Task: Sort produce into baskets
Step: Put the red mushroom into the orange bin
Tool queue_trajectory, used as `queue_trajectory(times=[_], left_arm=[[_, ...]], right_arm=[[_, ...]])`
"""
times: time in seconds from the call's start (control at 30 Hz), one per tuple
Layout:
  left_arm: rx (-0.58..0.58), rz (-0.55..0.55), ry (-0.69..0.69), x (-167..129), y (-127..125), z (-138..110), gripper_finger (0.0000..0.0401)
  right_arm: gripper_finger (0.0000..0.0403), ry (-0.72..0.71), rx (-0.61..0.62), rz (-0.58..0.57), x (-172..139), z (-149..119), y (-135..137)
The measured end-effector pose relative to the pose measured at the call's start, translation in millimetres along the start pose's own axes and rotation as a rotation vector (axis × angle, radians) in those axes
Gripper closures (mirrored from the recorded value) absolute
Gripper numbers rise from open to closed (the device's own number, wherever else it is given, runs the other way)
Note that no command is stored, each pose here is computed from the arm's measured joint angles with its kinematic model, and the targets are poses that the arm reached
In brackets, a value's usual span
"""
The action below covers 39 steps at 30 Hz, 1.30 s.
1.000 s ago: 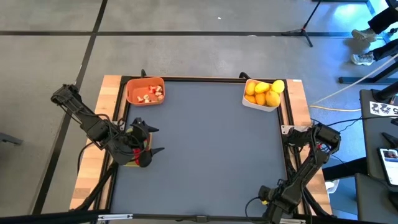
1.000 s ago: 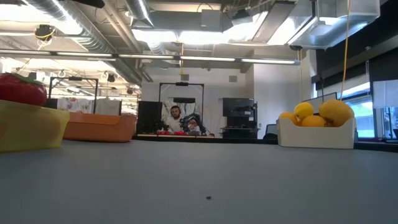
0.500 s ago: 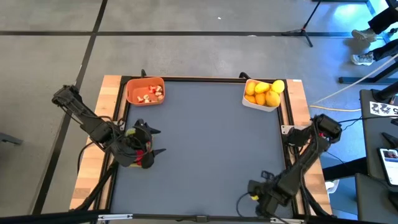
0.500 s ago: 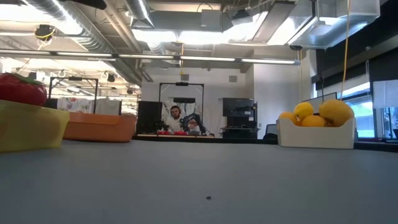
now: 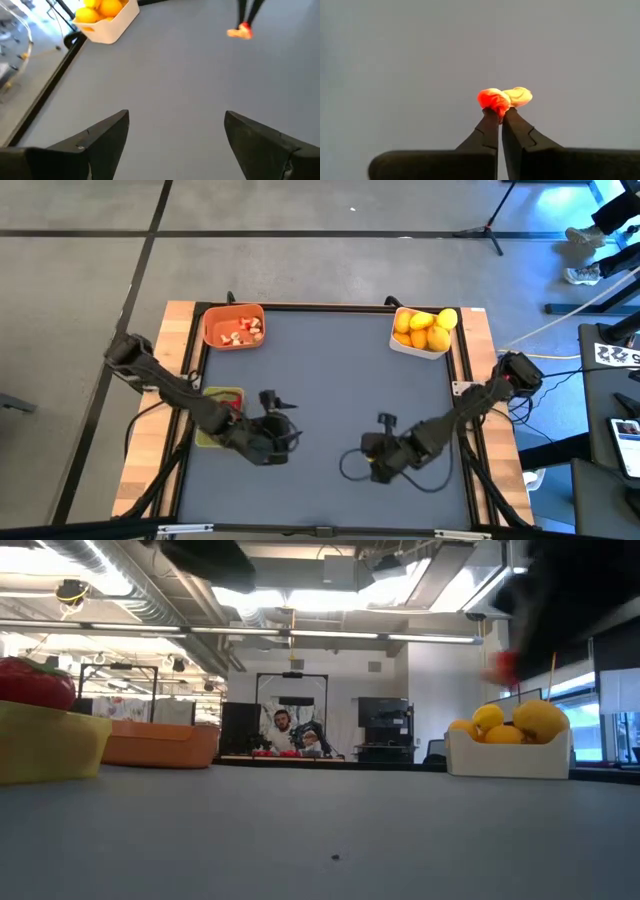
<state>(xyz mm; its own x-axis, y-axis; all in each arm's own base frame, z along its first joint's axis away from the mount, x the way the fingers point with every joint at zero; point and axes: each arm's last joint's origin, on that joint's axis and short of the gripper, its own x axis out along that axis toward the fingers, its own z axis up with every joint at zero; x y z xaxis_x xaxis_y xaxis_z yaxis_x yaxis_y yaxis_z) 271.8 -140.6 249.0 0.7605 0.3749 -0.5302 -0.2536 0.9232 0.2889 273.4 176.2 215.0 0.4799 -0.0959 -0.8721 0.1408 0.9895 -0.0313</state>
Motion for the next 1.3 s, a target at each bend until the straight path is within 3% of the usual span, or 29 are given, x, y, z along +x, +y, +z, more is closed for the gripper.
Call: queue_trajectory(times=[0.13,0.43,0.57,0.8,1.03,1.3], left_arm=[[0.076,0.023,-0.016,28,-11,-1,0.0077],[0.37,0.12,-0.016,78,-9,-3,0.0077],[0.462,0.067,-0.021,90,-10,-3,0.0078],[0.546,-0.068,-0.078,99,-12,0,0.0078],[0.63,-0.077,-0.077,103,-7,1,0.008],[0.652,-0.082,-0.078,103,-7,0,0.0155]], right_arm=[[0.0398,-0.051,-0.058,-0.032,7,16,-15],[0.0398,-0.072,-0.143,0.067,18,41,-40],[0.0397,-0.129,-0.158,0.093,21,54,-49],[0.0397,-0.179,-0.156,0.165,26,70,-69],[0.0397,-0.211,-0.183,0.268,26,77,-73],[0.0397,-0.212,-0.159,0.261,26,77,-73]])
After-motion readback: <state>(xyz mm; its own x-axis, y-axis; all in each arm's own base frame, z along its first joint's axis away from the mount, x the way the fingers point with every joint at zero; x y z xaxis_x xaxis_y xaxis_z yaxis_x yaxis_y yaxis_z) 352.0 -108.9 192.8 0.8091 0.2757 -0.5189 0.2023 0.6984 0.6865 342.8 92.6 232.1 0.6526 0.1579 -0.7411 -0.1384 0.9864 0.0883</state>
